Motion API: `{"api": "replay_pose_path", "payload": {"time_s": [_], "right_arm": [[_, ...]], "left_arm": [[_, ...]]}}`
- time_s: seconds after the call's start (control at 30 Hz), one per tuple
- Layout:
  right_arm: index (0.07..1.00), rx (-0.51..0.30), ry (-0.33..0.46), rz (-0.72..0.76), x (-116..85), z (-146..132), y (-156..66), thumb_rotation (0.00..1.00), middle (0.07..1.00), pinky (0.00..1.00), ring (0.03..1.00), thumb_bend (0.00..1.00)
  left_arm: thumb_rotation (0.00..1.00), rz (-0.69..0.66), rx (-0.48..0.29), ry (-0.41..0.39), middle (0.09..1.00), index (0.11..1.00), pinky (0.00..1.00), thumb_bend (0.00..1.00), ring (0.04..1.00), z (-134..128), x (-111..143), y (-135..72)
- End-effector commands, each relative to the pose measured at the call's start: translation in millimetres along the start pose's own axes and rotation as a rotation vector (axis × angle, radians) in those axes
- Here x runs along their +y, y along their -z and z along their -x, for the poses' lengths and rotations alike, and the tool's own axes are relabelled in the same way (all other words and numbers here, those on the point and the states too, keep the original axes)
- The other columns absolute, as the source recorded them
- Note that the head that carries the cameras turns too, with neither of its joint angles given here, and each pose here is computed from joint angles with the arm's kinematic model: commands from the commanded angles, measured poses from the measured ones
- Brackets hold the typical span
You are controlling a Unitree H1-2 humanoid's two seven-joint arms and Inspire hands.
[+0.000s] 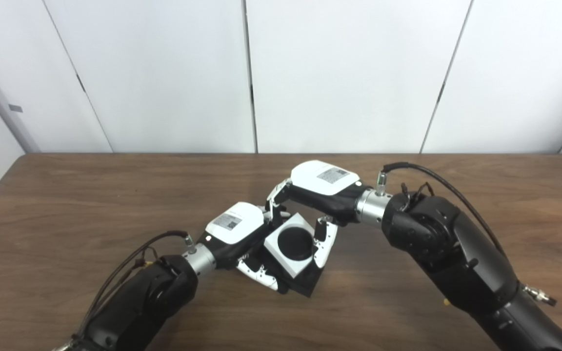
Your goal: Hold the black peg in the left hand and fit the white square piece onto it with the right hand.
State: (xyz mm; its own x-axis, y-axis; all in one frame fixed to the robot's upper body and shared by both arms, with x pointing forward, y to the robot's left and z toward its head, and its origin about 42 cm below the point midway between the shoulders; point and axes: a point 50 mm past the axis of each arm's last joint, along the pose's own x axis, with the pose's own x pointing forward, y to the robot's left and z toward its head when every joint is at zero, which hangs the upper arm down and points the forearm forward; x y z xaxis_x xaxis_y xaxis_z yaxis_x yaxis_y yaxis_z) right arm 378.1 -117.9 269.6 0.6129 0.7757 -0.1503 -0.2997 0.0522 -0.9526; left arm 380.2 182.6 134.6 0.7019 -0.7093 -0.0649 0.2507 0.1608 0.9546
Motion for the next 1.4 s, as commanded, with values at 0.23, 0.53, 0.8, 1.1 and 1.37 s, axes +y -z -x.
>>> {"api": "replay_pose_path", "payload": {"time_s": [0.23,0.53,0.8,1.1,1.37], "right_arm": [[0.764,-0.022,-0.08,-0.011,-2,1,-5,0.4,0.812,0.76,0.813,0.95],[0.791,0.0,-0.101,-0.018,0,6,3,0.42,0.836,0.77,0.834,0.99],[0.783,0.004,-0.089,-0.023,-2,9,6,0.42,0.836,0.76,0.83,0.98],[0.747,0.069,0.132,-0.114,-22,43,23,0.21,0.811,0.68,0.791,0.81],[0.71,0.19,0.33,-0.255,-12,87,53,0.06,0.803,0.65,0.772,0.66]], "left_arm": [[0.07,-0.032,0.009,0.119,0.886,0.486,0.86,0.52,0.919,-1,-22,-4],[0.07,-0.03,0.011,0.128,0.892,0.487,0.87,0.52,0.925,1,-22,-4],[0.07,-0.03,0.011,0.125,0.89,0.487,0.87,0.52,0.922,1,-21,-3],[0.07,-0.035,0.014,0.129,0.894,0.487,0.87,0.52,0.924,2,-20,-2],[0.07,-0.032,0.01,0.131,0.89,0.487,0.87,0.52,0.921,3,-21,0]]}}
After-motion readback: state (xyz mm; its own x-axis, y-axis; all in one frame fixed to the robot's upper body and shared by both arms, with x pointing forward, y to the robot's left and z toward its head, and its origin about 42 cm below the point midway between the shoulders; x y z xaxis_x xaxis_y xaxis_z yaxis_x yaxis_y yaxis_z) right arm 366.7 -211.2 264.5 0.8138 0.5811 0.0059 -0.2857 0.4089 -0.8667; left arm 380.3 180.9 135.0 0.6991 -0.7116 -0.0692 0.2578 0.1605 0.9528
